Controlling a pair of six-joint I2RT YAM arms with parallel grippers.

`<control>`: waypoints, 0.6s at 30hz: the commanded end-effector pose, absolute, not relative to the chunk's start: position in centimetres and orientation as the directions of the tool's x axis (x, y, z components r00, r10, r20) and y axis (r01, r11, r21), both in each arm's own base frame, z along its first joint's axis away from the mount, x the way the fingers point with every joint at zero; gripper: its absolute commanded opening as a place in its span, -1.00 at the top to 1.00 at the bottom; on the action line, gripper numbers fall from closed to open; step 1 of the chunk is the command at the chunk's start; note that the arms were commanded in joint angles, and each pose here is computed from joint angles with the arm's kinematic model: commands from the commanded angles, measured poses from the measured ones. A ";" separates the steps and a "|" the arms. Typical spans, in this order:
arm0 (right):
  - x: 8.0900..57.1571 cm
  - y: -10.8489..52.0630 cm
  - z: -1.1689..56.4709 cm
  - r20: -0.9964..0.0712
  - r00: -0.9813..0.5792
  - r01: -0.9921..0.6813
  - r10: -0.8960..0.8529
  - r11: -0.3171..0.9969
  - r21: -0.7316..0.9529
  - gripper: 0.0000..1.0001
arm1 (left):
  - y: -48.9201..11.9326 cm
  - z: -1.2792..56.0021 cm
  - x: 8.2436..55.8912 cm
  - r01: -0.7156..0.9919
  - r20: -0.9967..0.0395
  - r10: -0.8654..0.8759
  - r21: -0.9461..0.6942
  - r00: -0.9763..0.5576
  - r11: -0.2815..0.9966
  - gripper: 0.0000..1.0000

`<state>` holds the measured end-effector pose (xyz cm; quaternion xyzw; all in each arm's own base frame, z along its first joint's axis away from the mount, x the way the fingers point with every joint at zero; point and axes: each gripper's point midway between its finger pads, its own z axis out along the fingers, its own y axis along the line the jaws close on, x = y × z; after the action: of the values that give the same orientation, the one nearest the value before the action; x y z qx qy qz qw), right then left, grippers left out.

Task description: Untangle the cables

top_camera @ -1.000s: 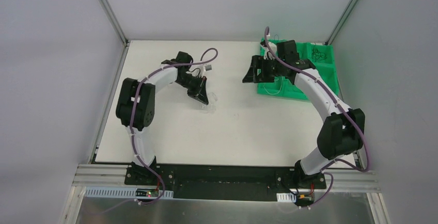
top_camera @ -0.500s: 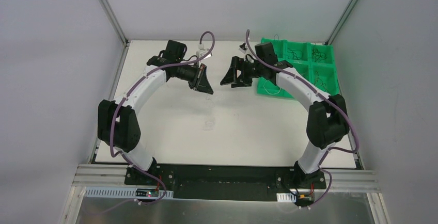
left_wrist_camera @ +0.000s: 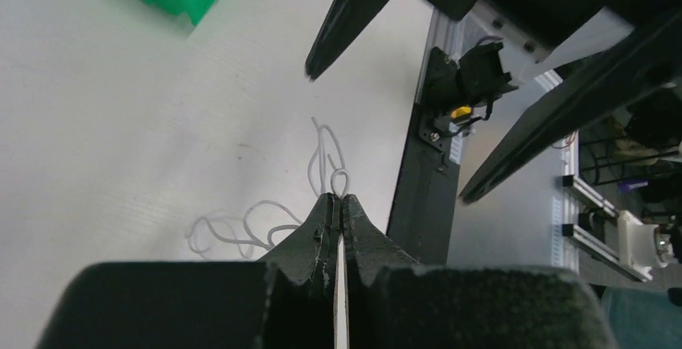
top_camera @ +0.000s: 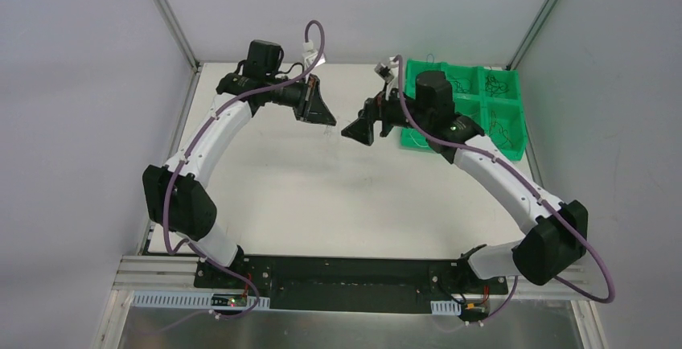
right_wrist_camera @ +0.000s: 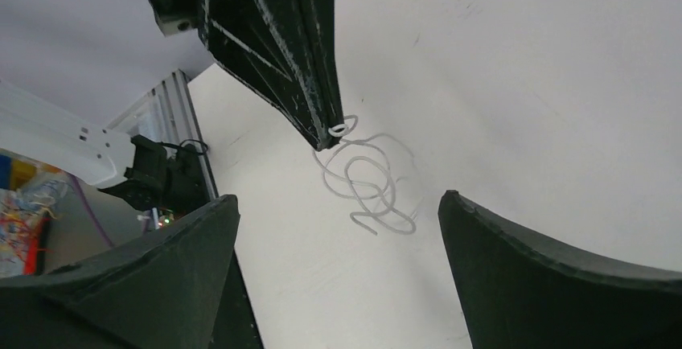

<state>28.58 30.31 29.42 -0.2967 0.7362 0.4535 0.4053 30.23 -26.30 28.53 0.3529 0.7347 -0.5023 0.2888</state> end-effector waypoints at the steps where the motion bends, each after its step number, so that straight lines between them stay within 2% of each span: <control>1: 30.1 32.5 30.1 -0.971 -0.215 -0.895 -0.106 0.420 0.153 -0.97 | -27.8 33.5 29.7 0.804 -0.788 0.165 -0.572 -0.593 0.159 1.00; 6: 31.1 34.7 29.9 -0.987 -0.129 -0.891 -0.099 0.448 0.072 -0.92 | -28.6 36.3 29.5 0.780 -0.770 0.126 -0.616 -0.625 0.109 1.00; 9: 31.7 35.3 30.9 -0.994 -0.088 -0.875 -0.058 0.481 0.049 -0.74 | -28.8 37.3 29.1 0.783 -0.775 0.113 -0.615 -0.622 0.094 1.00; 10: 31.8 35.4 31.4 -0.997 -0.069 -0.870 -0.043 0.492 0.039 -0.60 | -28.8 37.5 29.0 0.782 -0.774 0.110 -0.616 -0.623 0.092 1.00; 12: 31.8 35.1 32.4 -0.999 -0.033 -0.856 -0.013 0.517 0.022 -0.17 | -28.7 37.8 28.9 0.781 -0.775 0.099 -0.616 -0.624 0.101 1.00; 15: 31.9 34.1 33.6 -1.000 0.003 -0.829 0.010 0.559 0.003 0.83 | -28.5 37.8 29.3 0.785 -0.783 0.079 -0.603 -0.616 0.142 0.96; 16: 31.9 33.7 33.8 -1.000 0.004 -0.821 0.006 0.571 0.000 1.00 | -28.3 37.7 29.6 0.784 -0.786 0.069 -0.599 -0.615 0.164 0.78; 18: 31.7 32.5 33.5 -1.000 -0.021 -0.810 -0.020 0.586 0.005 1.00 | -27.7 37.8 30.4 0.784 -0.794 0.047 -0.587 -0.607 0.202 0.23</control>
<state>31.25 34.94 28.11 -0.3543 0.6738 0.3426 0.5506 30.51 -28.57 35.28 0.3002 0.7107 -0.5684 0.2860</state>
